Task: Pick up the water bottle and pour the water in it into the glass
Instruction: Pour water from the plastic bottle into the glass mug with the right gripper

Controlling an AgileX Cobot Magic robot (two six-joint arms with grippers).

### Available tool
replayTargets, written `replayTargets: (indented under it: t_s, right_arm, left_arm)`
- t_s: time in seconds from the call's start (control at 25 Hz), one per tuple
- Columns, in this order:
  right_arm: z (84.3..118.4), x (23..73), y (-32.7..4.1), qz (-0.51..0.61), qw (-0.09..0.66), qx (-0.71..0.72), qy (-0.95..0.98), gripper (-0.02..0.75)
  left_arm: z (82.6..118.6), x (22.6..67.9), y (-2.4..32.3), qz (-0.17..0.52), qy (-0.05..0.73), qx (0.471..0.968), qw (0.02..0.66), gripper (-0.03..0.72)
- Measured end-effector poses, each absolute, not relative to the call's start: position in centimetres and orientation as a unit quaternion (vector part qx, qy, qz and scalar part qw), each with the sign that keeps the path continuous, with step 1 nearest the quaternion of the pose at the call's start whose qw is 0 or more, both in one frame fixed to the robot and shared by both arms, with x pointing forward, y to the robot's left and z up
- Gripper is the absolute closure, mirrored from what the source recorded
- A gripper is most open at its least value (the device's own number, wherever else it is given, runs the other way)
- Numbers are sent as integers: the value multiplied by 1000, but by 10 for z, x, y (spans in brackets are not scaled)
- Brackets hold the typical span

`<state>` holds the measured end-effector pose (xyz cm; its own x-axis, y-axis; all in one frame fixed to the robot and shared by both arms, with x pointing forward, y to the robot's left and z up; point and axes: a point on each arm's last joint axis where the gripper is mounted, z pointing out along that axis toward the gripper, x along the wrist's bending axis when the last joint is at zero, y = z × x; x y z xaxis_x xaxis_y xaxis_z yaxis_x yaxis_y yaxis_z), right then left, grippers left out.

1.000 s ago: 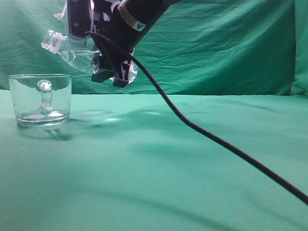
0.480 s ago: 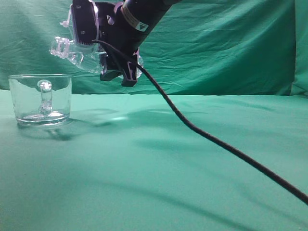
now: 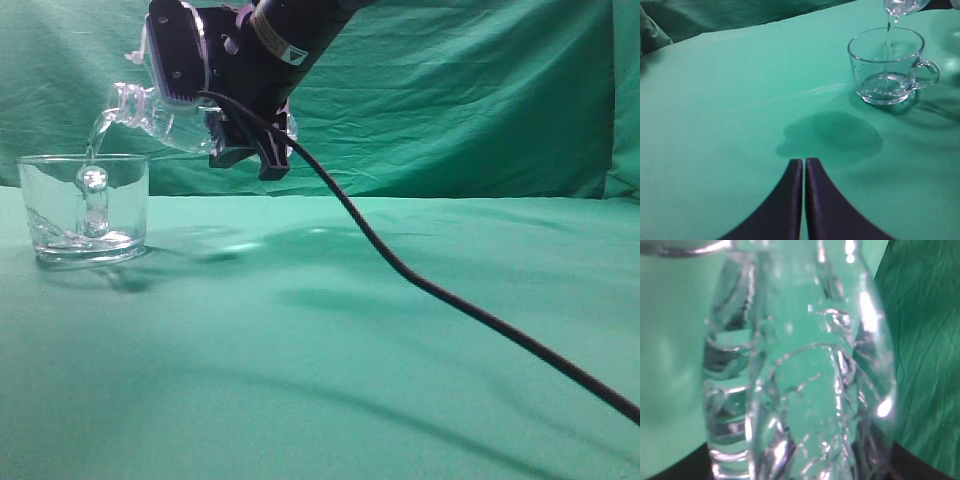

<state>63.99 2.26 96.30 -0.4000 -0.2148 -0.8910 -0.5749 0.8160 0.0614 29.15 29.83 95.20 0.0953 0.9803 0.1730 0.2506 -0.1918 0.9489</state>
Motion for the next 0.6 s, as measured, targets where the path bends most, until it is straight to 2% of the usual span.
replayTargets:
  t_s: [0.6]
  right_arm:
    - [963, 641, 22, 171, 497, -249, 813, 361]
  left_arm:
    - [952, 291, 298, 456, 494, 623, 400, 688]
